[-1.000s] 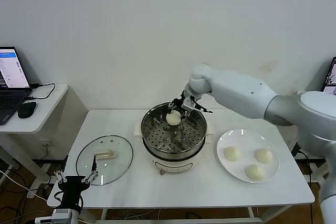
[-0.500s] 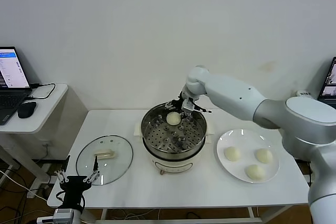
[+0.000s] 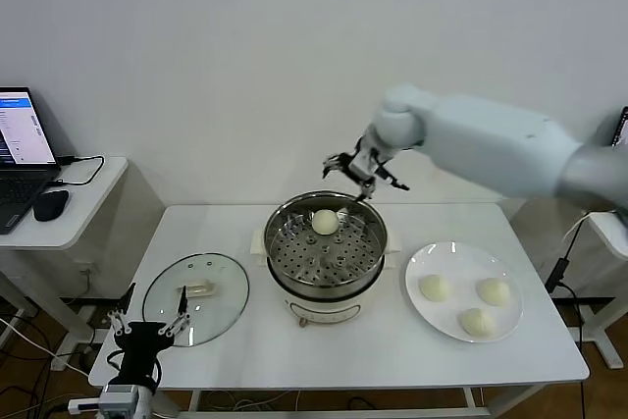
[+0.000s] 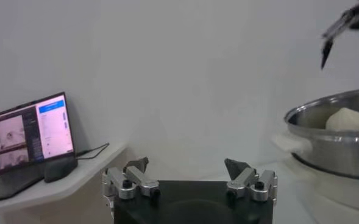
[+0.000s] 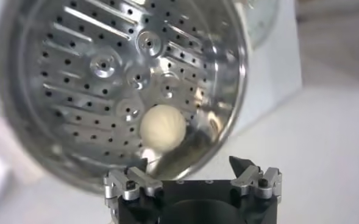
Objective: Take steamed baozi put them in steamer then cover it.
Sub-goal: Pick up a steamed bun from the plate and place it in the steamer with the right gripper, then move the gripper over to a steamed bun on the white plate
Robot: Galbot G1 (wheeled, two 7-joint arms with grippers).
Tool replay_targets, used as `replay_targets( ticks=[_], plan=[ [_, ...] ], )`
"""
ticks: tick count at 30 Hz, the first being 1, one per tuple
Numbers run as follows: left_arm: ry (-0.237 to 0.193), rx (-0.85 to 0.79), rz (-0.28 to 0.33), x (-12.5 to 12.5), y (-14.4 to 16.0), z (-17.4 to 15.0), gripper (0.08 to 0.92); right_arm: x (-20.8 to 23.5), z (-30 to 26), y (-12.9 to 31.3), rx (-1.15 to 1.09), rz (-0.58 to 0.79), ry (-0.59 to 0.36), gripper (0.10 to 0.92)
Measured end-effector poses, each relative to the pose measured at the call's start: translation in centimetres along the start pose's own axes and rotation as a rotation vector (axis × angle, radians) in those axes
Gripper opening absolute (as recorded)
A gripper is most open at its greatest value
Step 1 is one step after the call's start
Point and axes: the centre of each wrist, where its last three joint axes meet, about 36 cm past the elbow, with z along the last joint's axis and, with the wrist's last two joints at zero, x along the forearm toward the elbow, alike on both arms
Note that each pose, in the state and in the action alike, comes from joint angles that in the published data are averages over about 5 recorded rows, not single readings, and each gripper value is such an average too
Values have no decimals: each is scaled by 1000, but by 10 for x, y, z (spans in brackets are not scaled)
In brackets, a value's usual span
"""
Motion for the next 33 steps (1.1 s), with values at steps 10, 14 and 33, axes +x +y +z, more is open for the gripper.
replay_targets(
  ticks=[10, 14, 33],
  plan=[
    [9, -13, 21, -2, 0, 2, 823, 64, 14, 109, -371, -49, 88, 823],
    [14, -17, 23, -3, 0, 4, 823, 68, 16, 155, -474, -69, 100, 822],
    [37, -25, 13, -4, -4, 12, 823, 0, 15, 273, -640, -189, 100, 823]
  ],
)
